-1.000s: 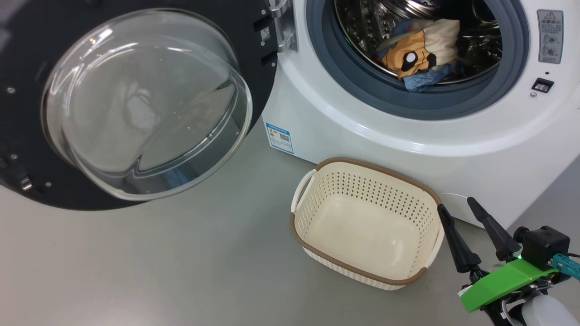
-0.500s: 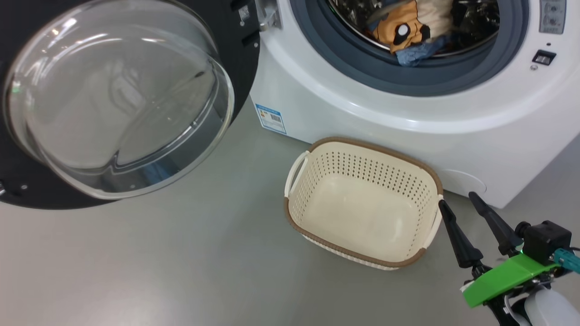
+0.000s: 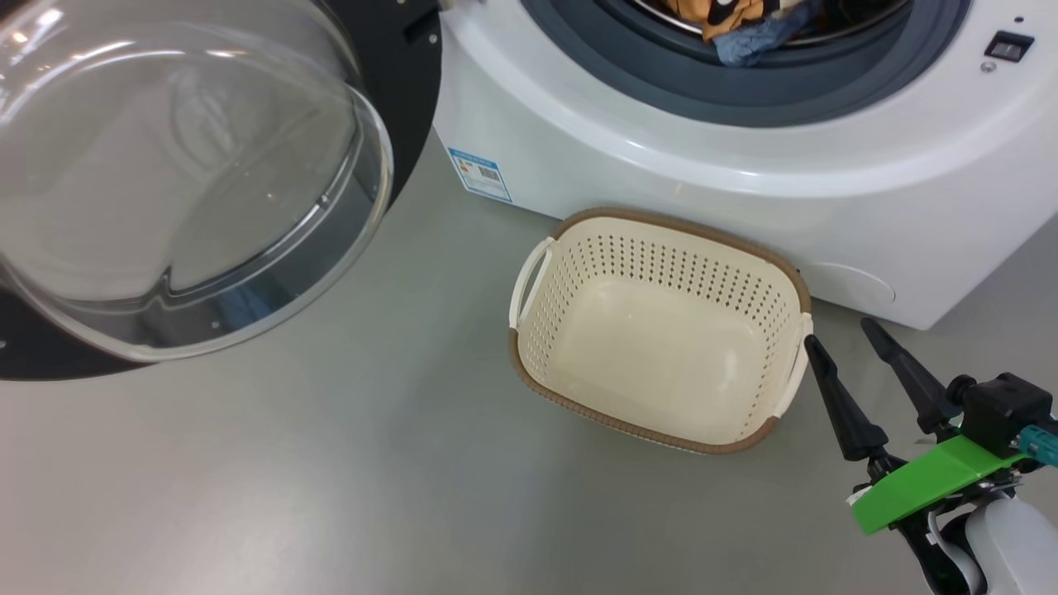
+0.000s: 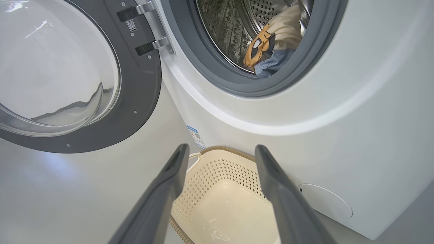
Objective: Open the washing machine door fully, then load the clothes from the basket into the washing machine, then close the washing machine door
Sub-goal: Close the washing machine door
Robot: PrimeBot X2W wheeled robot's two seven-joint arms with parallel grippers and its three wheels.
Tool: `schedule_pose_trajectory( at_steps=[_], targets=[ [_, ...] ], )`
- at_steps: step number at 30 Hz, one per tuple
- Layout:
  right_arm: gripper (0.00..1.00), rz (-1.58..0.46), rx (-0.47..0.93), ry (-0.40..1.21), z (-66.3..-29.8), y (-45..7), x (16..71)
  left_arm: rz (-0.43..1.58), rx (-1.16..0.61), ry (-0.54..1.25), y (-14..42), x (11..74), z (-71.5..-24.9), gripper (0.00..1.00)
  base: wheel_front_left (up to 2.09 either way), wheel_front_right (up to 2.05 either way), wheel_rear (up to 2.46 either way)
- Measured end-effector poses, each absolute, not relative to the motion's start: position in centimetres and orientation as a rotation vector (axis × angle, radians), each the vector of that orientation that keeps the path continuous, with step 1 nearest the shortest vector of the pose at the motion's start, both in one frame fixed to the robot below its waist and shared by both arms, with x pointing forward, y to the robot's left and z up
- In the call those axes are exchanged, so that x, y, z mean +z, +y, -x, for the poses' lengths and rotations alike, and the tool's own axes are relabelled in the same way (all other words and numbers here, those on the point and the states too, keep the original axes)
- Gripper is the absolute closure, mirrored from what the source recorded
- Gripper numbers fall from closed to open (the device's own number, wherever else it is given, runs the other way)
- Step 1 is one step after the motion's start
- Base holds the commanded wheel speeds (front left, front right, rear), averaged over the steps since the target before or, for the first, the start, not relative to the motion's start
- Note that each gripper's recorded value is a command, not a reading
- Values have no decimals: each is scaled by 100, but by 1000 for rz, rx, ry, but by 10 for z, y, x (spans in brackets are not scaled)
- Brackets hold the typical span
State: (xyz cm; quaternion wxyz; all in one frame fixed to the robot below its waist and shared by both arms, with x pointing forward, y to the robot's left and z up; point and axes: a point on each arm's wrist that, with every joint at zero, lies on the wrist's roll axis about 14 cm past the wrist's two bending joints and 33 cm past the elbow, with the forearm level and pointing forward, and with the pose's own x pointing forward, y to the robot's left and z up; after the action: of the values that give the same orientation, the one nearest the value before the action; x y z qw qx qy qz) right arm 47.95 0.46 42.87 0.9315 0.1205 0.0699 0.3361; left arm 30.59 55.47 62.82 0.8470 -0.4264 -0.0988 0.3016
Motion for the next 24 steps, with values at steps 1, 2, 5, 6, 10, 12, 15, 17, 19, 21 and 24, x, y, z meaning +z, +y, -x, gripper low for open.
schedule_pose_trajectory(
  at_steps=[1, 2, 5, 6, 10, 12, 15, 17, 19, 21, 24],
  targets=[
    [0, -246, 688, 143, -481, 4, 428, 904, 636, -190, 554, 624, -309, 100, 0, 0, 0],
    [0, -244, 686, 145, -482, 3, 426, 908, 636, -173, 553, 620, -311, 100, 0, 0, 0],
    [0, -245, 683, 149, -485, 1, 422, 913, 644, -163, 553, 614, -317, 100, 0, 0, 0],
    [0, -247, 681, 148, -487, 1, 422, 914, 645, -156, 552, 611, -319, 100, 0, 0, 0],
    [0, -249, 673, 163, -488, -2, 414, 924, 643, -137, 550, 604, -326, 100, 0, 0, 0],
    [0, -249, 672, 169, -488, -3, 411, 922, 649, -140, 551, 603, -328, 100, 0, 0, 0],
    [0, -250, 670, 169, -490, -3, 410, 919, 650, -134, 551, 601, -331, 100, 0, 0, 0],
    [0, -249, 669, 158, -493, -3, 412, 918, 650, -132, 551, 600, -332, 100, 0, 0, 0],
    [0, -249, 668, 159, -493, -3, 412, 913, 655, -137, 552, 600, -333, 100, 0, 0, 0],
    [0, -249, 667, 161, -493, -4, 411, 910, 656, -135, 553, 600, -334, 100, 0, 0, 0],
    [0, -249, 665, 161, -493, -5, 411, 910, 653, -129, 553, 600, -335, 100, 0, 0, 0]
  ],
)
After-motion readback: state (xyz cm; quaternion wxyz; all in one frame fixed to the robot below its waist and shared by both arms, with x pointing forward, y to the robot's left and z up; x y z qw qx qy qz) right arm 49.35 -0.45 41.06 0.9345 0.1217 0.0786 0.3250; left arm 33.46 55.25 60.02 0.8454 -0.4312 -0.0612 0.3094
